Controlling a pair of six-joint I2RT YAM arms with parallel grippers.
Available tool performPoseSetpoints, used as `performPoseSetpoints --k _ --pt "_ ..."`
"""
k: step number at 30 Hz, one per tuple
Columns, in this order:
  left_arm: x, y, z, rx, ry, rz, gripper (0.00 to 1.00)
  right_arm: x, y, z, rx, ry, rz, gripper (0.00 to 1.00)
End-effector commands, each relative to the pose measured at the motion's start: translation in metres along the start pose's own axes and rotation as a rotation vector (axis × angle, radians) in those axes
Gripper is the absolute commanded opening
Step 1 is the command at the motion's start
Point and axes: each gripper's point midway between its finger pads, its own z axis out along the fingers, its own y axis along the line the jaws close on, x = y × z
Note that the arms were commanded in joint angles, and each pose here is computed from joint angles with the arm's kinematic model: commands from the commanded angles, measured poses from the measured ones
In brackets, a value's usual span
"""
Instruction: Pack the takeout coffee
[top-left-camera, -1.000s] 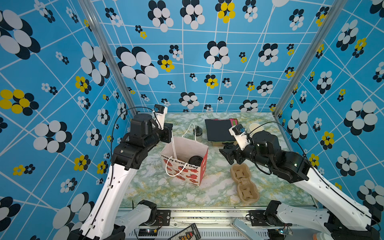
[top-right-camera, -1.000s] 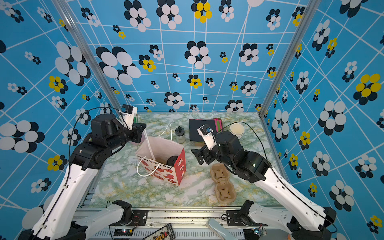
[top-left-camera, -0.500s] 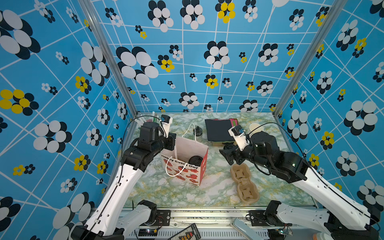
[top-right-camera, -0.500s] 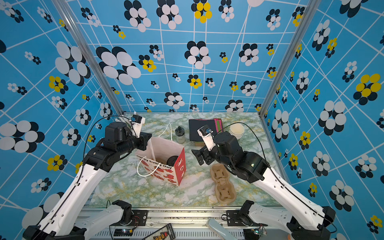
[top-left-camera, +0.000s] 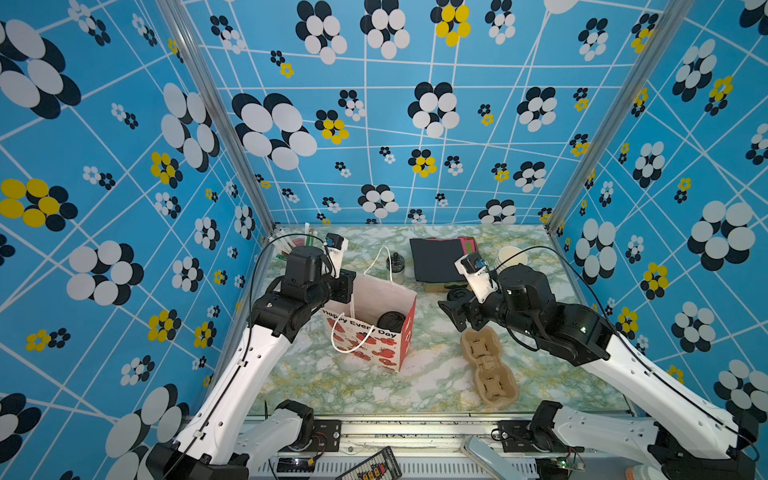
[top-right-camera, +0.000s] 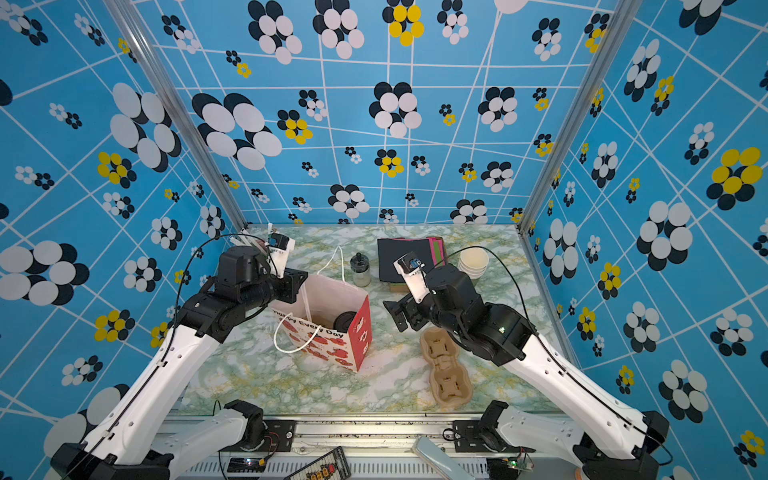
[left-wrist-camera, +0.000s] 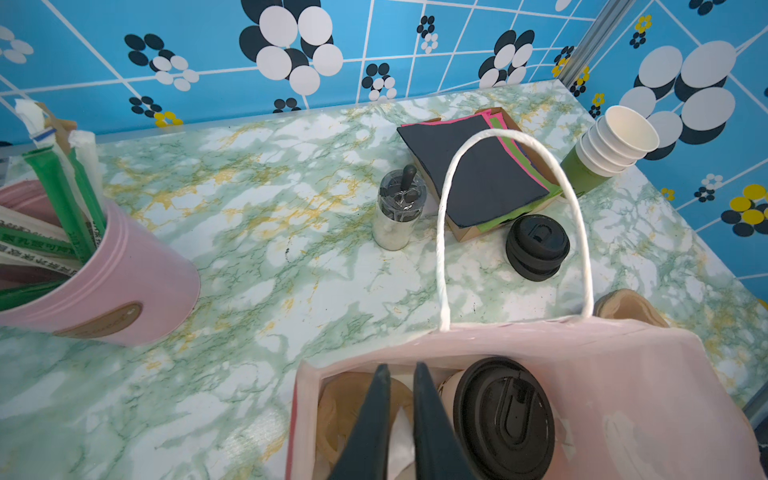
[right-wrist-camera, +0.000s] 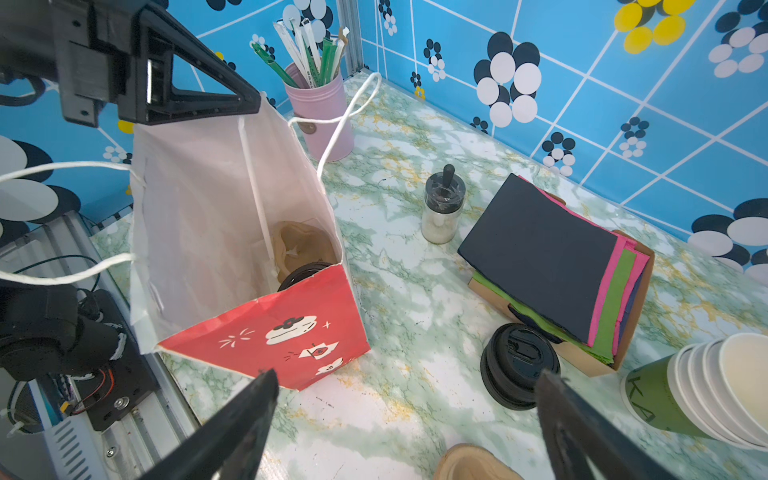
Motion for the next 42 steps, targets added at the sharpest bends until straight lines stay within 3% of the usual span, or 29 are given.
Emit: performPoseSetpoints --k 1,11,20,28,37,42 --pt "0.003 -0.002 -0.001 0.002 0.013 0.0 0.2 0.004 -0.005 0.004 0.02 0.01 -0.002 0.99" --pt "-0.011 -0.003 -0.019 -0.015 -0.024 0.008 0.39 0.006 -0.01 0.007 0.055 0.025 0.006 0.99" --pt "-0.028 -0.018 -0.05 0.039 -0.117 -0.023 0.61 0.018 -0.056 0.021 0.195 0.108 0.135 0.99" --pt "-0.015 -0.019 -0.058 0.044 -0.098 -0.038 0.7 0.027 -0.077 0.074 0.227 0.251 0.24 0.98" --pt "-0.008 -0.016 -0.064 0.03 -0.105 -0.038 0.76 0.033 -0.108 0.148 0.331 0.371 0.271 0.89" --pt "-0.007 -0.017 -0.063 0.034 -0.099 -0.039 0.79 0.049 -0.136 0.17 0.396 0.422 0.335 0.84"
